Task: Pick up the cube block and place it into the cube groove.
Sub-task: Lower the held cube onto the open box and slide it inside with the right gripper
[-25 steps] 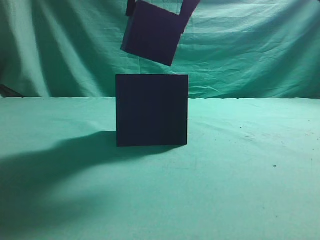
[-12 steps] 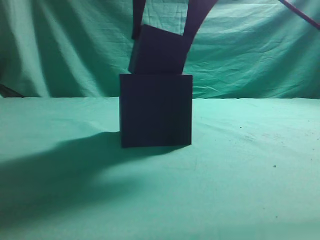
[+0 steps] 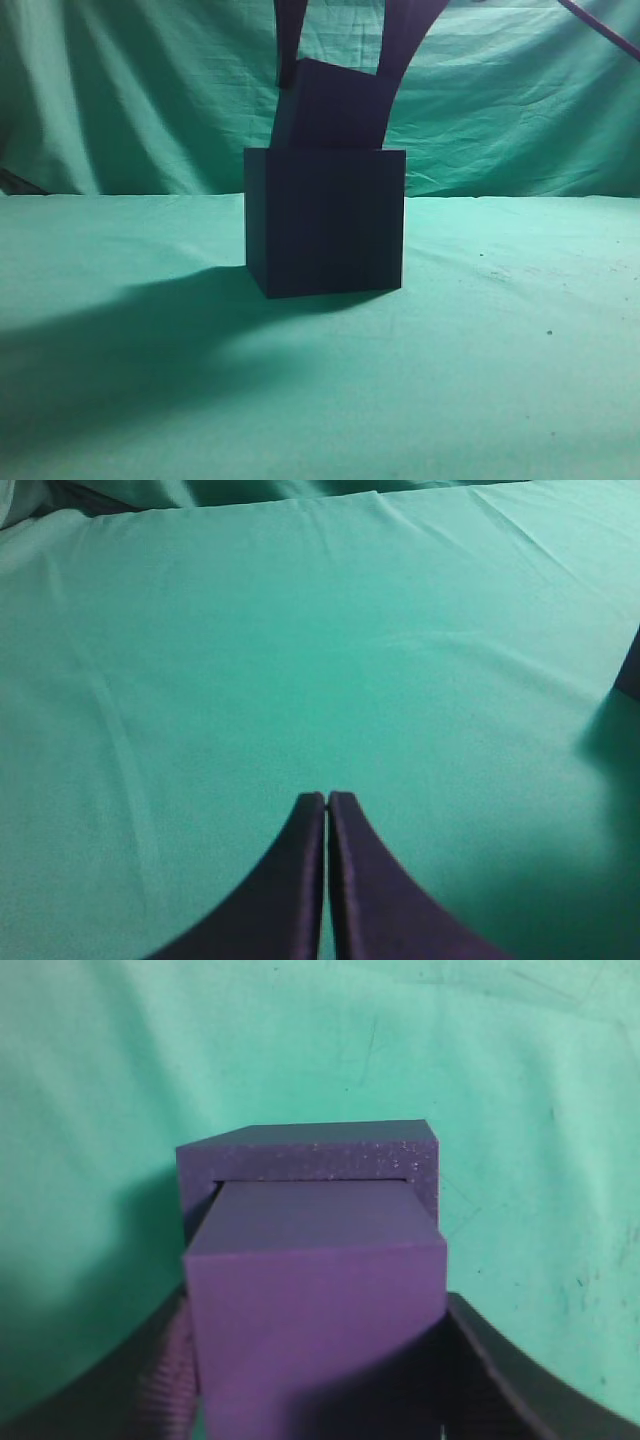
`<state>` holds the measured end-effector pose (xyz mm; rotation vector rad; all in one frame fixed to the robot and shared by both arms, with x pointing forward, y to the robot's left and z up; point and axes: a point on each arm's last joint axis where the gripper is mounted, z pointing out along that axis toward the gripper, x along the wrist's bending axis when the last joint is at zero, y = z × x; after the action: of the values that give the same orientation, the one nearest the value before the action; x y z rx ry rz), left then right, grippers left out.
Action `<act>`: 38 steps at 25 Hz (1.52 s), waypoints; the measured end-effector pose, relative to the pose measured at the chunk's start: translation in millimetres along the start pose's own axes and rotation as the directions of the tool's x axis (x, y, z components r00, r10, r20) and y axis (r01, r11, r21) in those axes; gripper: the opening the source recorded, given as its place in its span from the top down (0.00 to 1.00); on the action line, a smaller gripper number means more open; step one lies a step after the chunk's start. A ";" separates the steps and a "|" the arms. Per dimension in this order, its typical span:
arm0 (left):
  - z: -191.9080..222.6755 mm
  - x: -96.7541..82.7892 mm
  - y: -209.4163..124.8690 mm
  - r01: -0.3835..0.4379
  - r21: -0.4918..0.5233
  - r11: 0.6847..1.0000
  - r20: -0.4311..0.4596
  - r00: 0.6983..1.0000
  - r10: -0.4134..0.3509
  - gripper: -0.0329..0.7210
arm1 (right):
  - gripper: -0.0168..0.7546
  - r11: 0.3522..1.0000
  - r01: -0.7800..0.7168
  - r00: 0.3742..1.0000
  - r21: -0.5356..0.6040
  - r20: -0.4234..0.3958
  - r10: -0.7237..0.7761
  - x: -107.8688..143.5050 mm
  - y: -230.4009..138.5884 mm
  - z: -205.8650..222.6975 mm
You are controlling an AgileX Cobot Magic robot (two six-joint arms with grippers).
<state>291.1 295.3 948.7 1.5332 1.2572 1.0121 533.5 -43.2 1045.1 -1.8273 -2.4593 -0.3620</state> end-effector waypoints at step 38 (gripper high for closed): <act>0.0 0.0 0.0 0.000 0.000 1.000 0.000 1.000 0.000 0.96 | 0.23 0.980 0.198 0.980 -0.002 0.000 -0.198 3.7 4.6 -13.9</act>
<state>291.1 295.3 948.7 1.5332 1.2572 1.0121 535.5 -41.6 1059.9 -1.5850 -2.6487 -0.3743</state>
